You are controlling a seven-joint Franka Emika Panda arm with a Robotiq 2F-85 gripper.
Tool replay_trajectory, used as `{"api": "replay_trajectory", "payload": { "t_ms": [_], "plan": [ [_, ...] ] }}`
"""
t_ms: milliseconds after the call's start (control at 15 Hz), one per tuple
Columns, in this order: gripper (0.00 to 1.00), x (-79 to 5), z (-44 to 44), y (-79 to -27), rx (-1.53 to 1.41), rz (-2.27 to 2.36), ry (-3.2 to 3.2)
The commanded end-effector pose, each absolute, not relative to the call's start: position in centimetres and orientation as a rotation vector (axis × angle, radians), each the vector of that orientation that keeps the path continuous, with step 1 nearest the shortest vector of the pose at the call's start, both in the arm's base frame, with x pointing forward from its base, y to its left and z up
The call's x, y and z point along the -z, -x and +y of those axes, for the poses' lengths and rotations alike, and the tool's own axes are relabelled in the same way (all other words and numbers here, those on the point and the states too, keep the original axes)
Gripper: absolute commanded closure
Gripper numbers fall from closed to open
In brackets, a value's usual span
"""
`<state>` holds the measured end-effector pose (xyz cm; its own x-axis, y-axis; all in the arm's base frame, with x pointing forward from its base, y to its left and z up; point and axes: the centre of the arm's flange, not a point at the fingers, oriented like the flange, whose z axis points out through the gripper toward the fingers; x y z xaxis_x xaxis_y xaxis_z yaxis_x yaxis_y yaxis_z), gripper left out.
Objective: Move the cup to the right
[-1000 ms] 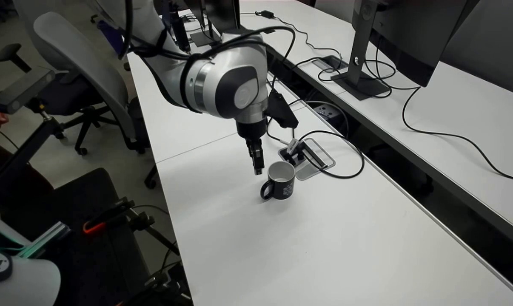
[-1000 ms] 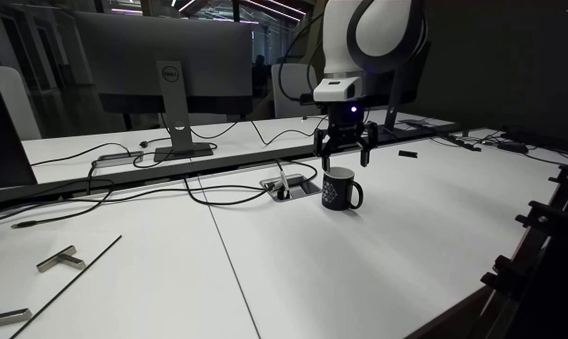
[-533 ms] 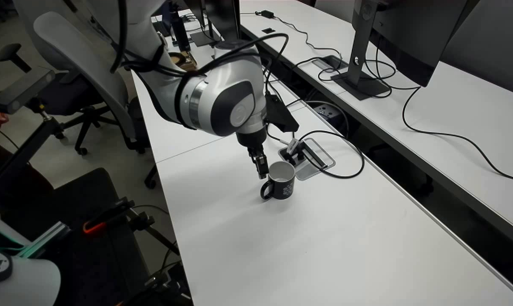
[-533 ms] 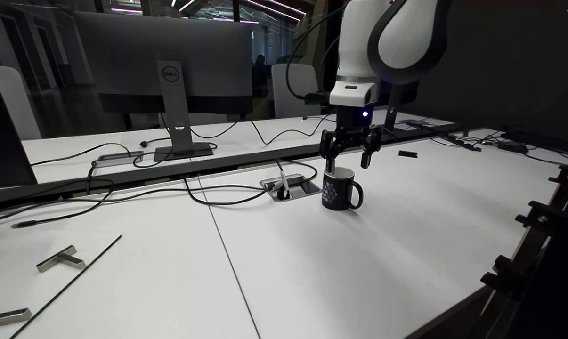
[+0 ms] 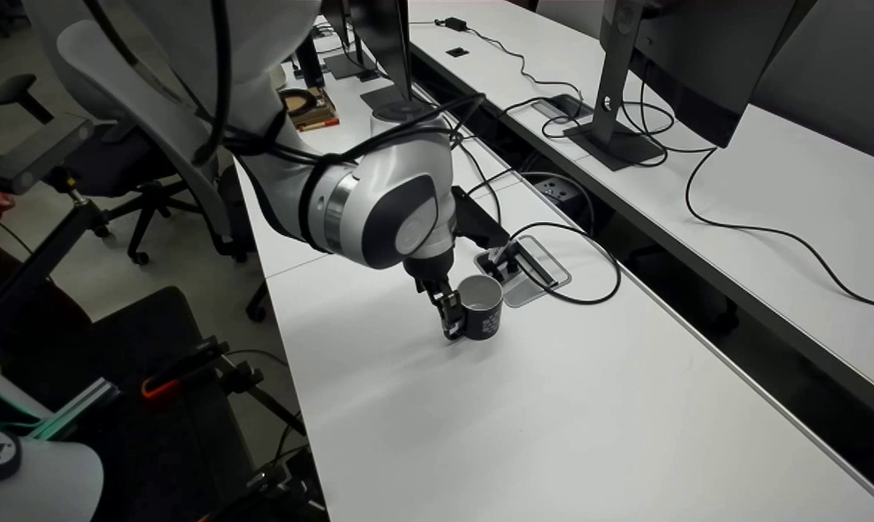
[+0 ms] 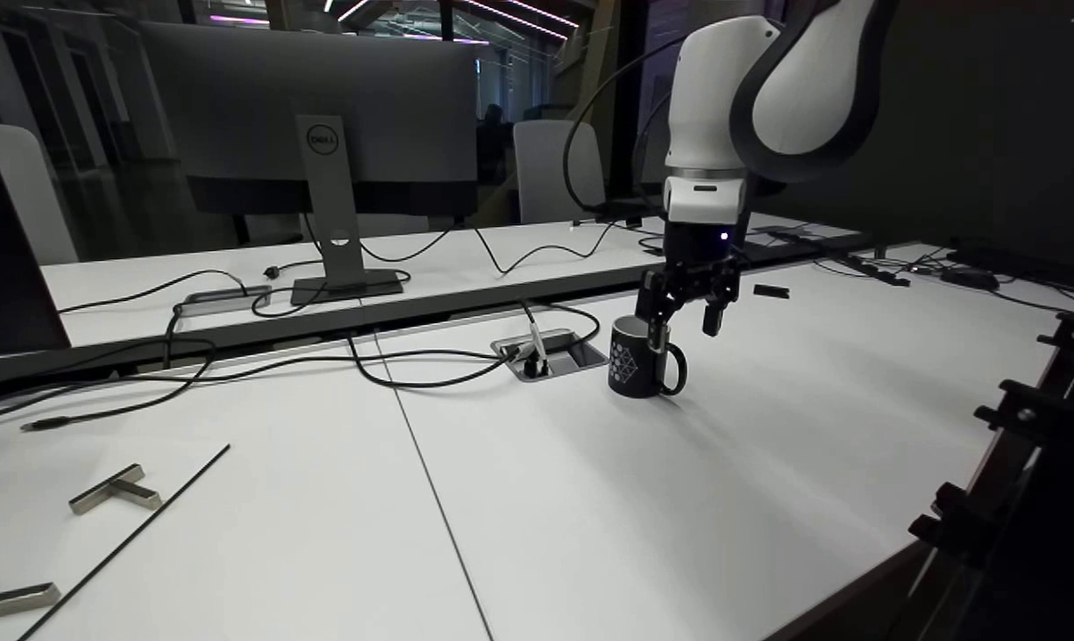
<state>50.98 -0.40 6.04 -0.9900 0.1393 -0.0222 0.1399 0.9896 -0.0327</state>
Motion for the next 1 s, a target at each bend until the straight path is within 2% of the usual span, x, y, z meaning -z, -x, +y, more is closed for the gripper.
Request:
{"api": "replay_trajectory", "payload": {
  "t_ms": [0,933],
  "plan": [
    [0.00,-5.42,-1.36,-51.40,0.026,3.133,-0.144],
    [0.00,-6.14,-1.07,-51.77,0.016,3.120,-0.154]
  ]
}}
